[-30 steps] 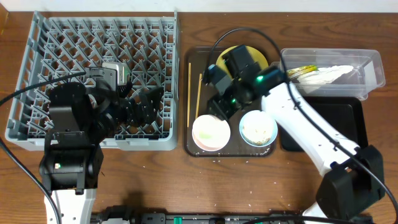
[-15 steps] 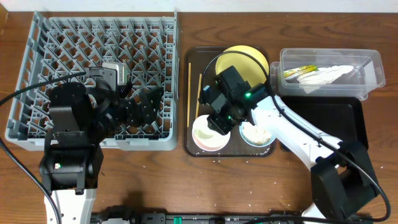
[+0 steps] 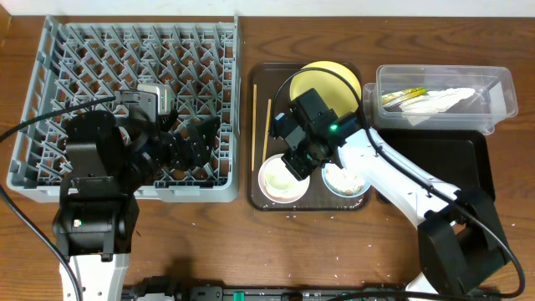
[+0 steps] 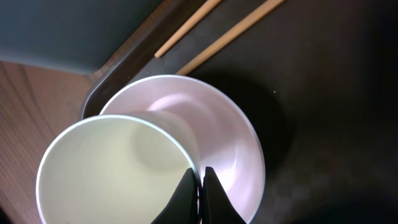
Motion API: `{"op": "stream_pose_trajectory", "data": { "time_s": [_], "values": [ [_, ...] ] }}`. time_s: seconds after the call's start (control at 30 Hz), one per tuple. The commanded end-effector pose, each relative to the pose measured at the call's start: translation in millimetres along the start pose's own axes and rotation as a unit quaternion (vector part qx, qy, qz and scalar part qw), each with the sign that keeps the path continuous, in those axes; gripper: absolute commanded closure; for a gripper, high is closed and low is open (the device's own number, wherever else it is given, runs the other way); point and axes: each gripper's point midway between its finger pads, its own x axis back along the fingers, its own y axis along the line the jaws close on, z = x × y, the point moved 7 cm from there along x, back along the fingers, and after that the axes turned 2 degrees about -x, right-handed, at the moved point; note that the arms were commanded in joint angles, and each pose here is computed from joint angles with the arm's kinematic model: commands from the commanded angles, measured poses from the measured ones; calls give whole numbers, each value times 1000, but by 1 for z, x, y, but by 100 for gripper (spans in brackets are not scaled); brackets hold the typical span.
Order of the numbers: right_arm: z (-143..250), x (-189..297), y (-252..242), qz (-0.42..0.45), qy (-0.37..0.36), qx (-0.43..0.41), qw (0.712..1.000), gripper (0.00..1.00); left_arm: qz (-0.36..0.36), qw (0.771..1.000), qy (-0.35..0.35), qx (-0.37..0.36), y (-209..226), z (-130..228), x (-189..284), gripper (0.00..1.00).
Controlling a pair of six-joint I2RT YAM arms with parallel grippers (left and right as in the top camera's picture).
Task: Sort waste into correct bins and load items into the dishwasher
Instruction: 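Lower the right gripper into the white cup and grasp its rim, then lift the white cup and hand it to the left gripper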
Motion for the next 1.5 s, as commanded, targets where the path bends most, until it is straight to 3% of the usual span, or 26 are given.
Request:
{"op": "stream_pose_trajectory", "data": {
  "time_s": [0.0,0.6,0.8,0.83,0.9,1.0,1.03,1.1,1.33,1.47],
  "values": [
    [-1,5,-8,7,-6,-50,999,99,12,1000,-15,-6,-7,-11,6,7],
    [-44,111,-52,-39,-193,-96,976,99,-5,999,-34,-14,-2,-19,2,7],
    [-72,151,-52,-110,-290,-65,949,99,1,998,-21,64,4,-18,-9,7],
    [-76,157,-49,-133,-304,-50,942,99,17,997,-20,77,2,-19,-11,7],
    [-85,181,-42,-216,-350,-13,912,99,128,989,-19,75,-17,-27,-15,7],
    [-89,199,-30,-286,-374,46,881,99,232,971,-22,53,-34,-37,-15,7],
    [-88,213,-16,-344,-385,114,849,99,274,960,-19,51,-40,-41,-14,7],
    [-88,224,-6,-379,-385,149,828,99,307,950,-11,53,-43,-43,-14,7],
    [-96,230,19,-406,-382,178,811,99,361,931,19,57,-49,-39,-14,8],
    [-103,225,27,-393,-389,172,815,99,398,915,35,49,-56,-36,-7,8]
  ]
}}
